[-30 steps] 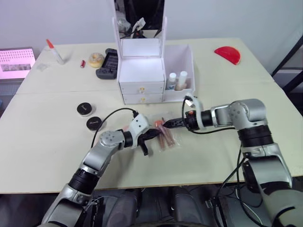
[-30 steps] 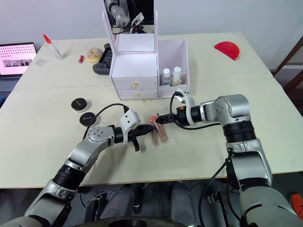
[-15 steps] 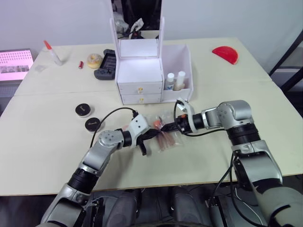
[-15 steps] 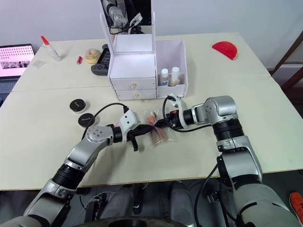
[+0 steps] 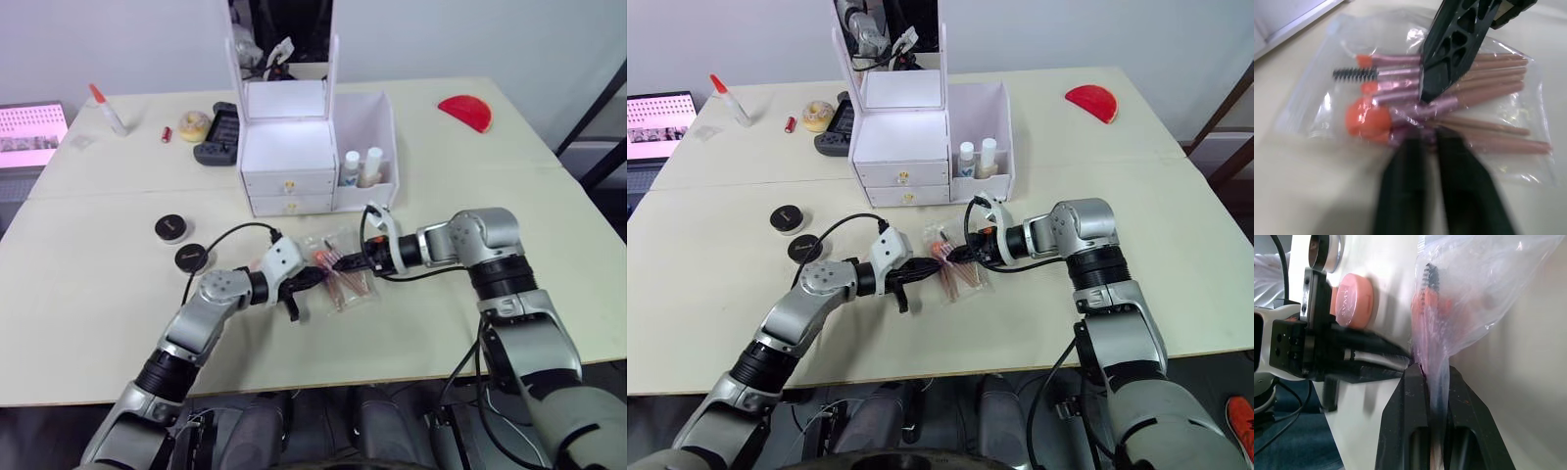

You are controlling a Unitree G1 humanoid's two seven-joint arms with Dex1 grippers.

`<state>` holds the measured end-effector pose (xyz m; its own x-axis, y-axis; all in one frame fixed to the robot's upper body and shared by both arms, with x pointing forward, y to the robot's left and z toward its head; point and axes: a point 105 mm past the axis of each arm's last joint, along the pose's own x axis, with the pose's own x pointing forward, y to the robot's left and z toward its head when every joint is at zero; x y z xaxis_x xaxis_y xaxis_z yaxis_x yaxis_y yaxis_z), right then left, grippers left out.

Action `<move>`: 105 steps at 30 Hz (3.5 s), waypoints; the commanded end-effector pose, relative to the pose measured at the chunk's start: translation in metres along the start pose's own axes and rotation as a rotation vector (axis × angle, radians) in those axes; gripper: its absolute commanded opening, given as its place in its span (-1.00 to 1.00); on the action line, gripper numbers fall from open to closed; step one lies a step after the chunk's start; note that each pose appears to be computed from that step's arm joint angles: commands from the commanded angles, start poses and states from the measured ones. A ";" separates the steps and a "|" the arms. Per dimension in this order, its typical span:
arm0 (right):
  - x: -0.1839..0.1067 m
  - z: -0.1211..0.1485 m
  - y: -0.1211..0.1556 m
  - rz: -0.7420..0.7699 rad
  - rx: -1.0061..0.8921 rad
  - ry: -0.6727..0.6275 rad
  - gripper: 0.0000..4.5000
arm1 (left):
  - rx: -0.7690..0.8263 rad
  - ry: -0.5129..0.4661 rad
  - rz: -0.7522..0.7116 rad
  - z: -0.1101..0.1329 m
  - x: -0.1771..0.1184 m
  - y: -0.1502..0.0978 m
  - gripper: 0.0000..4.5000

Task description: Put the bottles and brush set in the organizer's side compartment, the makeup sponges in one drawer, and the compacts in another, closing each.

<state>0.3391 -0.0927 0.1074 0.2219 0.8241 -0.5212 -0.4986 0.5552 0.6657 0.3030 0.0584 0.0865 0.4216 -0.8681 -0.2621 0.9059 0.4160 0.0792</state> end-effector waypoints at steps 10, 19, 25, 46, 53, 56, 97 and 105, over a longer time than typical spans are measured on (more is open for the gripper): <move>-0.056 0.027 0.069 0.141 -0.401 -0.261 -1.00 | -0.097 -0.161 0.019 0.069 -0.112 -0.015 0.94; -0.113 0.060 0.126 0.186 -0.755 -0.669 -1.00 | -0.106 -0.177 0.157 0.092 -0.160 -0.006 0.94; -0.117 0.087 0.120 0.114 -0.784 -0.749 -1.00 | -0.099 -0.202 0.146 0.100 -0.157 -0.006 0.94; -0.082 0.212 0.032 -0.471 -0.609 -0.983 -1.00 | -0.067 -0.247 0.150 0.109 -0.143 -0.003 0.94; -0.072 0.216 0.043 -0.463 -0.628 -0.976 -0.83 | -0.070 -0.249 0.153 0.108 -0.143 -0.003 0.98; -0.073 0.219 0.050 -0.422 -0.610 -1.003 -0.26 | -0.072 -0.249 0.152 0.107 -0.143 -0.004 1.00; -0.279 -0.050 -0.007 -0.598 -0.827 -0.502 0.97 | -0.113 0.102 0.774 -0.002 -0.318 0.069 1.00; -0.281 -0.069 -0.022 -0.619 -0.778 -0.493 0.97 | -0.128 0.112 0.793 -0.008 -0.326 0.068 1.00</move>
<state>0.2309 -0.3485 0.1933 0.8348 0.4668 -0.2919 -0.5319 0.8207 -0.2087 0.2267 0.3728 0.1555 0.9162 -0.2726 -0.2937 0.3199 0.9390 0.1264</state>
